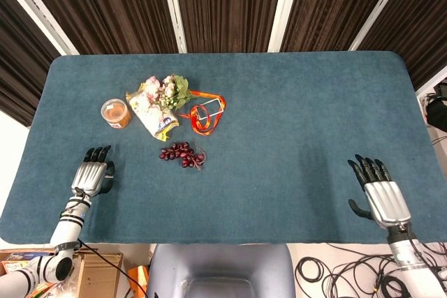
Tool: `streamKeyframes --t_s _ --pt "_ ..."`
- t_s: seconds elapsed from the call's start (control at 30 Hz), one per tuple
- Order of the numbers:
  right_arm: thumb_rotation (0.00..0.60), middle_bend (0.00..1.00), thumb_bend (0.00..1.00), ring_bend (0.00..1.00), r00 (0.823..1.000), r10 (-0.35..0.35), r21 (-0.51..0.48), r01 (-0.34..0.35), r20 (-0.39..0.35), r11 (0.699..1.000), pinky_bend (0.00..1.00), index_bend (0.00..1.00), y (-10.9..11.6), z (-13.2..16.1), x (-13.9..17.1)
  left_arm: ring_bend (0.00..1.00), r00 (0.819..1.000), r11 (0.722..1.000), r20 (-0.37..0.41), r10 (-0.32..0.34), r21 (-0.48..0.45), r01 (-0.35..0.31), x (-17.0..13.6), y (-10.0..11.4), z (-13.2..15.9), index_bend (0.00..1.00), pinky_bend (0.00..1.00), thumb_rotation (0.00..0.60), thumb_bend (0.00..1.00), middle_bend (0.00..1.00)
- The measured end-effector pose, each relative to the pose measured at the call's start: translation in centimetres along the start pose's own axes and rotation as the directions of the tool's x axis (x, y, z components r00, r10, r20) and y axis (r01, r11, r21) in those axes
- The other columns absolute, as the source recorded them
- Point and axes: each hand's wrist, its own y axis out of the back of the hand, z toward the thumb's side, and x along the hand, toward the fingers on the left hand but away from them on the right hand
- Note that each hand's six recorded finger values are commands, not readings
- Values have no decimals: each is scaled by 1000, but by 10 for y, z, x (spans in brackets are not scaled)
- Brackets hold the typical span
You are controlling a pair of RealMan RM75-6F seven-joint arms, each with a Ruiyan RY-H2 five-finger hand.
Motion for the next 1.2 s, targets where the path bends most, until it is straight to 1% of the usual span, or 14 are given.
streamKeyframes --t_s 0.47,0.57,0.67,0.83,1.0,1.1,1.2 --pt "600 0 245 0 1000 12 -8 -12 2 1000 0 0 -2 -3 1 1 1000 1000 -13 2 19 -2 1 1 -6 579 1 600 337 75" --pt "600 0 246 0 1000 11 -7 -11 2 1000 0 0 -2 -4 2 4 1000 1000 -18 5 17 -5 1 2 -7 604 4 600 337 83" --pt "600 0 245 0 1000 10 -9 -10 8 1000 0 0 -2 -5 1 4 1000 1000 -19 16 -5 -16 0 4 -6 608 5 600 335 84" --pt "600 0 245 0 1000 11 -12 -11 9 1000 0 0 -3 -7 1 5 998 996 18 57 -76 -55 -2 15 3 605 5 600 335 87" --pt "600 0 245 0 1000 10 -13 -10 10 1000 0 0 -3 -7 1 5 993 985 52 105 -141 -97 -6 28 7 605 5 600 335 93" --pt "600 0 245 0 1000 12 -12 -12 9 1000 0 0 -3 -7 1 5 992 978 58 115 -180 -102 -7 32 6 605 4 600 336 96" --pt "600 0 245 0 1000 11 -11 -11 6 1000 0 0 -3 -6 1 6 993 973 60 106 -211 -91 -7 33 4 605 4 600 336 97"
